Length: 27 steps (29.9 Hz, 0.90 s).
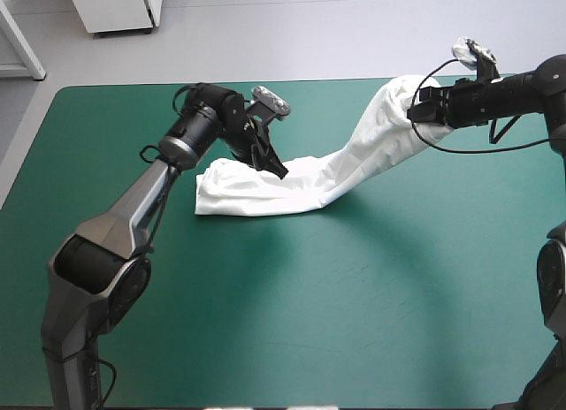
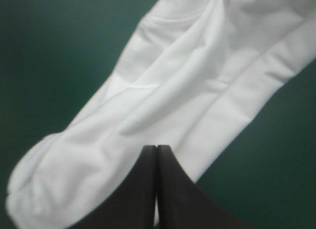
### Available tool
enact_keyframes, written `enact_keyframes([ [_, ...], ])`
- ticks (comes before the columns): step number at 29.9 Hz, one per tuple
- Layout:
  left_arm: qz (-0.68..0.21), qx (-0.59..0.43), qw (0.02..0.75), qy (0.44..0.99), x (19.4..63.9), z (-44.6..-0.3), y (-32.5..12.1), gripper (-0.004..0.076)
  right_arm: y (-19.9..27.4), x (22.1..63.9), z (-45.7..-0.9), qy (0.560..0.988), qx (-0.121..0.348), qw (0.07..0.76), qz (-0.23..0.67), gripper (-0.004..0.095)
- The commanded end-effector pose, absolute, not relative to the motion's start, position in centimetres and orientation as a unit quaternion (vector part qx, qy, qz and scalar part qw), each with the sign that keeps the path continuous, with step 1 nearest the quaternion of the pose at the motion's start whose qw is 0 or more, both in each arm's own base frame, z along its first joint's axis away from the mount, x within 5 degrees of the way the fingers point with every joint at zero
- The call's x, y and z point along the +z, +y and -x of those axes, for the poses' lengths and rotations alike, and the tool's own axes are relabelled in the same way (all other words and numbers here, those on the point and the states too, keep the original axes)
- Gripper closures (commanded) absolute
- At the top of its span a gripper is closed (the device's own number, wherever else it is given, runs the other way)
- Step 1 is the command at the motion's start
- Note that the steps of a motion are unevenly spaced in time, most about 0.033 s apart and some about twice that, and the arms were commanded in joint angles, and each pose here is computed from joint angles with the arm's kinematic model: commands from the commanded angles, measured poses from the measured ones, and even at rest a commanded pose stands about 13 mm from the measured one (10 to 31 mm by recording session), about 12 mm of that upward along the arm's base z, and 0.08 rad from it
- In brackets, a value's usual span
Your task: Fold the cloth
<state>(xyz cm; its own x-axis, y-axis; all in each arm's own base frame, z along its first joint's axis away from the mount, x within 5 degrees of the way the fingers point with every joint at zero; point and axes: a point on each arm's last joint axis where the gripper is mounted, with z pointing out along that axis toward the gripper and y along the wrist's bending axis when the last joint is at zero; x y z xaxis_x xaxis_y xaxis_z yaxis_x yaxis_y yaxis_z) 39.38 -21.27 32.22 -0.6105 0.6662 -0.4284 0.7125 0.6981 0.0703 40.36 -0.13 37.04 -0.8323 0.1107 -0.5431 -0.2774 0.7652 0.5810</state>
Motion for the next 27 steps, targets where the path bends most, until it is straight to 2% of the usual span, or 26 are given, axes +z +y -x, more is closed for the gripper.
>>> enact_keyframes([
  [1,-0.361,-0.040,0.288,0.886,40.2,-36.2,-17.7,0.0746,0.3,40.9,-38.7,0.869,0.360,0.334,0.060,0.0923],
  [7,-0.299,-0.037,0.372,0.878,46.8,-32.5,-12.1,0.0746,3.0,41.1,-38.6,0.862,0.381,0.323,0.081,0.0922],
  [13,-0.264,-0.031,0.434,0.861,51.2,-28.0,-8.9,0.0746,9.2,41.4,-38.3,0.843,0.408,0.325,0.129,0.0922],
  [18,-0.264,-0.027,0.430,0.863,51.2,-24.8,-7.8,0.0746,14.3,41.0,-38.0,0.831,0.426,0.323,0.151,0.0922],
  [27,-0.267,-0.026,0.406,0.874,49.1,-20.2,-6.5,0.0746,21.7,37.0,-38.5,0.828,0.452,0.282,0.174,0.0922],
])
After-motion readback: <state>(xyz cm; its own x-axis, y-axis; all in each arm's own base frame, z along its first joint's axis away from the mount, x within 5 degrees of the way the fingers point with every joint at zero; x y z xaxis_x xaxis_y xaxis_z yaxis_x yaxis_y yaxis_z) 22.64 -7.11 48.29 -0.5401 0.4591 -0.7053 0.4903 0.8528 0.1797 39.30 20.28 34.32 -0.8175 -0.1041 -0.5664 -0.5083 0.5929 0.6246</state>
